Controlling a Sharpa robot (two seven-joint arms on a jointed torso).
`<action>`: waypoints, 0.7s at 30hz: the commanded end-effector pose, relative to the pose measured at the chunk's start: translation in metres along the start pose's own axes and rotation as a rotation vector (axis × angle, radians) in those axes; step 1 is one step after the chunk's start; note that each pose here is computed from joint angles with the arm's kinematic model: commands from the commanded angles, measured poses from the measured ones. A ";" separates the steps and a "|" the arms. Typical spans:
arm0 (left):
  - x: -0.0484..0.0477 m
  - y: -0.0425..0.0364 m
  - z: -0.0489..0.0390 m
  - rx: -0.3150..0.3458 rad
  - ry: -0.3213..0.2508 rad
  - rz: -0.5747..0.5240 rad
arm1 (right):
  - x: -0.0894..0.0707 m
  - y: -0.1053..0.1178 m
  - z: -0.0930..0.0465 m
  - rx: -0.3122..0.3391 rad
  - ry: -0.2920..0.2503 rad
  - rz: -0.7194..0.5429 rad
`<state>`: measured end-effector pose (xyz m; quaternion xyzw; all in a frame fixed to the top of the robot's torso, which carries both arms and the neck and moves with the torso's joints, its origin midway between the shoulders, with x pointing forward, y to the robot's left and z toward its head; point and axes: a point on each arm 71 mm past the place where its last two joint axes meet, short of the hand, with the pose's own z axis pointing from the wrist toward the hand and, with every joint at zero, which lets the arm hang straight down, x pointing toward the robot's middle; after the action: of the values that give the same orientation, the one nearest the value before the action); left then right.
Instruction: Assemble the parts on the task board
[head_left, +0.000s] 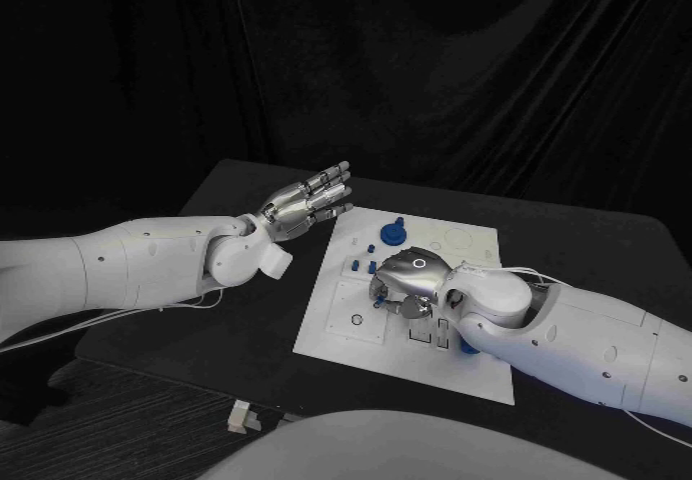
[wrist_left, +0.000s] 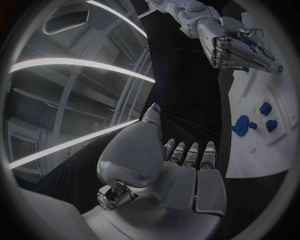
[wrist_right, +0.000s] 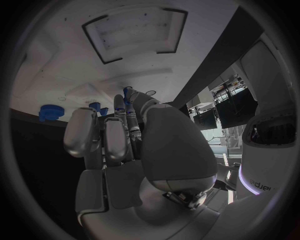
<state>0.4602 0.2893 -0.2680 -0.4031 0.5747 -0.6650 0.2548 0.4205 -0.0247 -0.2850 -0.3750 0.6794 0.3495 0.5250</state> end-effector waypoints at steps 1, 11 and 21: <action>0.0016 0.0002 0.0008 0.006 0.011 -0.016 | 0.002 0.001 0.000 0.012 0.008 -0.004; 0.0008 0.0013 0.0007 0.000 0.013 -0.018 | 0.003 0.002 0.000 0.011 0.008 -0.002; 0.0001 0.0027 0.0009 -0.007 0.014 -0.019 | 0.002 0.003 -0.002 0.006 -0.012 -0.001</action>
<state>0.4610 0.2899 -0.2708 -0.4048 0.5792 -0.6618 0.2505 0.4178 -0.0246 -0.2859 -0.3741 0.6790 0.3527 0.5240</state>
